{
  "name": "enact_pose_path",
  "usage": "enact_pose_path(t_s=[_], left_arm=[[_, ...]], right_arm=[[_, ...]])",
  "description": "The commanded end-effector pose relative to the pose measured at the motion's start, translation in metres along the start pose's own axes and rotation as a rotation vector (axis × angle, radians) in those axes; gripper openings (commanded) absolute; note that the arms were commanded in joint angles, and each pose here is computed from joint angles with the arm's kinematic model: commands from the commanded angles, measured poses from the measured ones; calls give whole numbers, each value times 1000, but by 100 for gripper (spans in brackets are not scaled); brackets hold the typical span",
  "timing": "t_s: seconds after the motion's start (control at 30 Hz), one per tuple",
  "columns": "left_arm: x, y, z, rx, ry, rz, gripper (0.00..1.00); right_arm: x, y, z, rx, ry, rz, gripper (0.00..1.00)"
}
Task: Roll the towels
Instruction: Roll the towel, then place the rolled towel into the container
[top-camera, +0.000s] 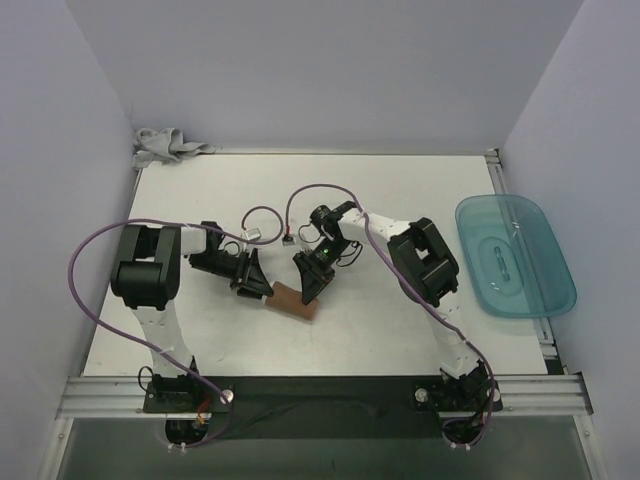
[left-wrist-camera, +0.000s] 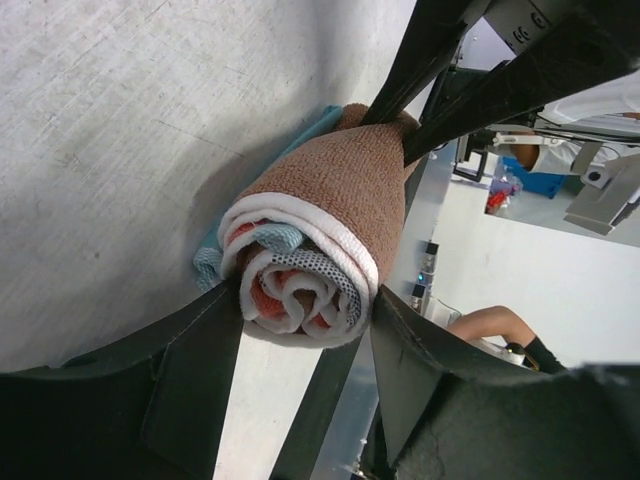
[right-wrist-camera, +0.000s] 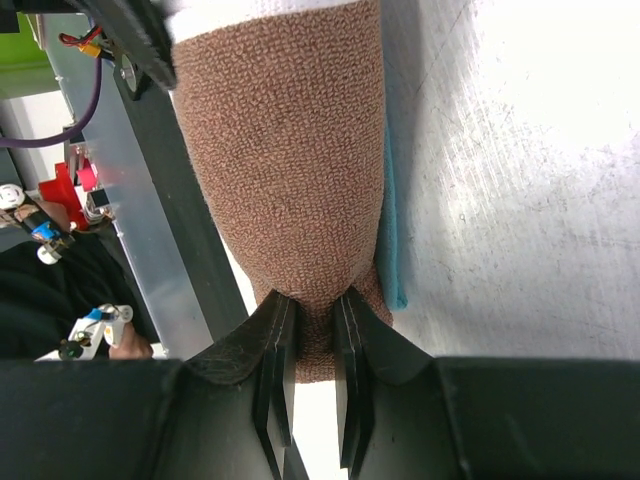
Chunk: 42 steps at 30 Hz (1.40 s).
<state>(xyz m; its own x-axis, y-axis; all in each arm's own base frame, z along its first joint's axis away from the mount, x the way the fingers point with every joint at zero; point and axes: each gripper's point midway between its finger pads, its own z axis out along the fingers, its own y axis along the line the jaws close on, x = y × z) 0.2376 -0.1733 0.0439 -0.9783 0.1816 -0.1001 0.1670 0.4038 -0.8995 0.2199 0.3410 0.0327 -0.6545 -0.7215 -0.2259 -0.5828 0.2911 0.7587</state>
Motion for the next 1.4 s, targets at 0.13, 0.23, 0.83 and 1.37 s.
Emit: enact_pose_path(t_s=[0.13,0.23,0.83,1.37], left_arm=[[-7,3,12,70,7,-20,36],[-8,7,10,75,-1,-48,20],[-10,19,10,2,13,-214,0],[-12,29,13,-52,26,-337,0]], right_arm=[[8,-34,-2,156,51,24,0],[7,-37,-14,246,36,3,15],[-10,7,-88,786,-140,-369,75],[-27,21,-25,1002,-37,-749,91]])
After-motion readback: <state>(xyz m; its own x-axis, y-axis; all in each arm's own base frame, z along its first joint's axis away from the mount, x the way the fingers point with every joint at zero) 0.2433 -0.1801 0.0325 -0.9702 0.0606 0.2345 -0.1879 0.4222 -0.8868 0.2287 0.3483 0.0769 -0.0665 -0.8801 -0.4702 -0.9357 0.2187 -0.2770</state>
